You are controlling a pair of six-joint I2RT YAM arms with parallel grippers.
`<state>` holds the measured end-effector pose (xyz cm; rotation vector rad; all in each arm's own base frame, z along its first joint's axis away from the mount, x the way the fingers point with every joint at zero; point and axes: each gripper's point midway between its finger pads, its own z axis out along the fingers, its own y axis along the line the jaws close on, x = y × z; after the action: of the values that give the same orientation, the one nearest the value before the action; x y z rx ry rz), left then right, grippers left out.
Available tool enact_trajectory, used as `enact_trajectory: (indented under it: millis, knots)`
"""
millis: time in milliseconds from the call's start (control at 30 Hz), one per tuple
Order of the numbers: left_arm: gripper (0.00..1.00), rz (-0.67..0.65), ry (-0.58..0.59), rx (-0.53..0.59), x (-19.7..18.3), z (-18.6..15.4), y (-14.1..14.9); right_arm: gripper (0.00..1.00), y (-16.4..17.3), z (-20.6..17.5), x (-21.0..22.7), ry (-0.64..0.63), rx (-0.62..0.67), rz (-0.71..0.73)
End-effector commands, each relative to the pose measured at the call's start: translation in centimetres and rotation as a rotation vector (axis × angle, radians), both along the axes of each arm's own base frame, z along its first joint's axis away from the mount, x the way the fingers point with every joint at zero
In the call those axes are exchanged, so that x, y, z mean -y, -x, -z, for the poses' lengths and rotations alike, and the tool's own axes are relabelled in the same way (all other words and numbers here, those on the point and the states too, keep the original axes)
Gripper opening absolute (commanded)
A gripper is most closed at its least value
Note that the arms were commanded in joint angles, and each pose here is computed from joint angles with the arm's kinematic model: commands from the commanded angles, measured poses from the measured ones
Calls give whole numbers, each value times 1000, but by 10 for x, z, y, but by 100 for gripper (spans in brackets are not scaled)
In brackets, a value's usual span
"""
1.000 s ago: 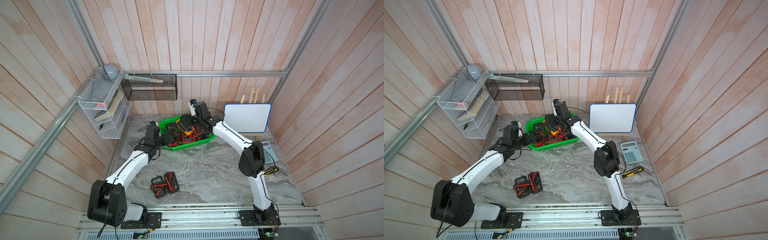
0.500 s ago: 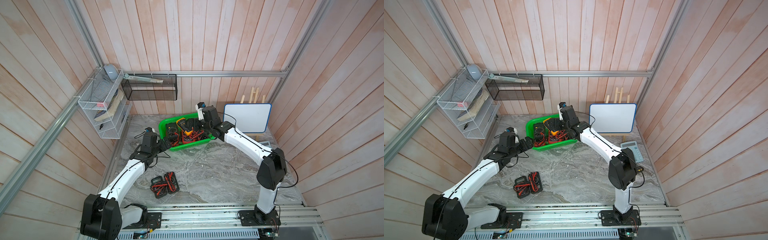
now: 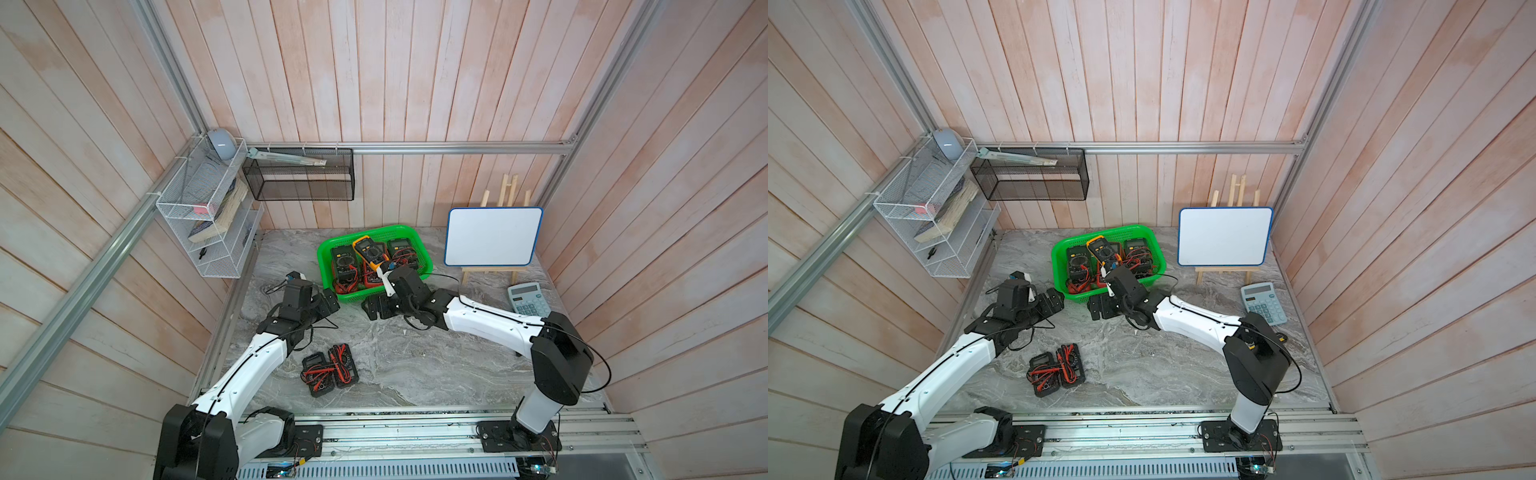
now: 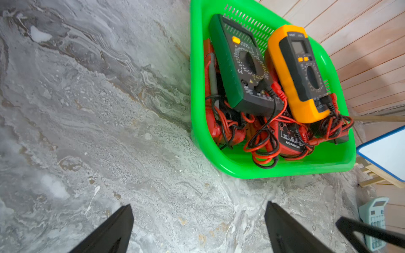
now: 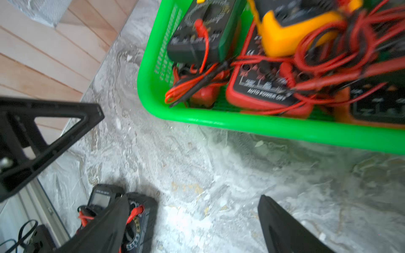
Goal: Put the multimeter into the basket
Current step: Pick up the multimeter from the center of the board.
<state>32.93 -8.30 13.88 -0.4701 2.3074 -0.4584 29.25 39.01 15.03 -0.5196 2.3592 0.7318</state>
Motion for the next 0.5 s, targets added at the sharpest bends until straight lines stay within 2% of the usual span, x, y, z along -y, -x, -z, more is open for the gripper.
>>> enact_trajectory:
  millis: [0,267,467]
  knots:
    - [100,-6,44,-21,2,4,10,98,22,-3,-10,-21,-5,-38]
    - [100,19,64,-47,6,8,17,98,76,23,-36,86,-52,-181]
    - [100,21,50,-34,6,2,11,98,108,42,-42,161,-76,-237]
